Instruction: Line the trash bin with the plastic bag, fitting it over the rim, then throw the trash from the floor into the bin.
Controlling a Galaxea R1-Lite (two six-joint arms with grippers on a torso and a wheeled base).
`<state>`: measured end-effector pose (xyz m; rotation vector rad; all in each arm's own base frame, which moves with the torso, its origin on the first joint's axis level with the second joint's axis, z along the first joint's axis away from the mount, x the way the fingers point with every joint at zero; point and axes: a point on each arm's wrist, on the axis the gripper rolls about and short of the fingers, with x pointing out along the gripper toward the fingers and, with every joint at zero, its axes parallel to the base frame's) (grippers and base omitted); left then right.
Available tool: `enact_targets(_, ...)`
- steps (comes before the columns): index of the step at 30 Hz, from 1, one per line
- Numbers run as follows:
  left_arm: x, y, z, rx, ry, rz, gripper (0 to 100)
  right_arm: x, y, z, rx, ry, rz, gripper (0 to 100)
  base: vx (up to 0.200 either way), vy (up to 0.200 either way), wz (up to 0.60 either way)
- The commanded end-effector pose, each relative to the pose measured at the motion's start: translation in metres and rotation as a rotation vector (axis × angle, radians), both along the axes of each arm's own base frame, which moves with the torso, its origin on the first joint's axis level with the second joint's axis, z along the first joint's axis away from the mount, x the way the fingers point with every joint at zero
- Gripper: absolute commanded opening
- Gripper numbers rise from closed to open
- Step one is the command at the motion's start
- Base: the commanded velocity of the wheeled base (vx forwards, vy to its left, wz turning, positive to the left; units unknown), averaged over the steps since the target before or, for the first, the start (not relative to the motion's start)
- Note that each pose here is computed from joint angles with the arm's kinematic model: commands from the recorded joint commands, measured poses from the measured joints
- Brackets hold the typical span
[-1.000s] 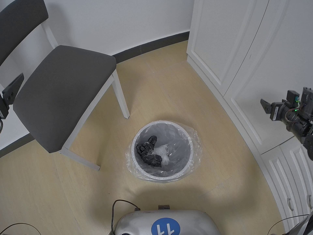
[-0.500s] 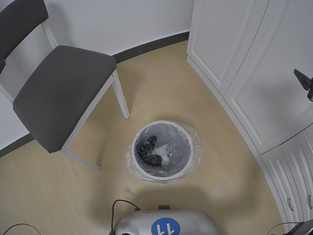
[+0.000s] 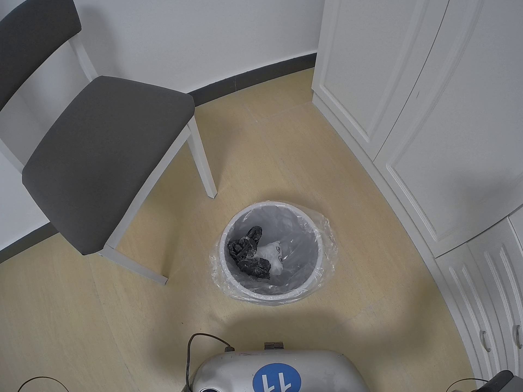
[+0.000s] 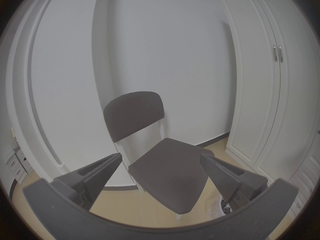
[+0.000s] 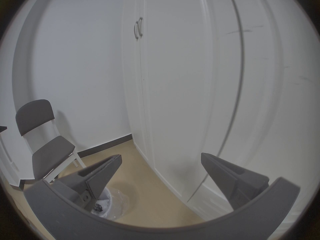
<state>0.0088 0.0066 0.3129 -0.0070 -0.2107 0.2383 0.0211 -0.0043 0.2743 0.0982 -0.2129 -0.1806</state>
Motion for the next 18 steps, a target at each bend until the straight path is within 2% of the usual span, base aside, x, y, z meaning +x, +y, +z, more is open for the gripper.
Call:
enact_targets(1, -0.041, 0.002, -0.008, -0.036, -0.069, 0.052, 100, -0.058, -0.002, -0.020, 0.007, -0.090, -0.024, 100, 0.000, 0.000, 0.00)
enact_targets(10, -0.065, 0.004, -0.021, -0.038, -0.081, 0.048, 100, -0.098, 0.000, -0.059, 0.006, -0.106, -0.062, 100, 0.000, 0.000, 0.00)
enact_targets(18, -0.082, 0.004, -0.030, -0.037, -0.080, 0.051, 100, -0.112, 0.000, -0.074, 0.002, -0.124, -0.050, 100, 0.000, 0.000, 0.00)
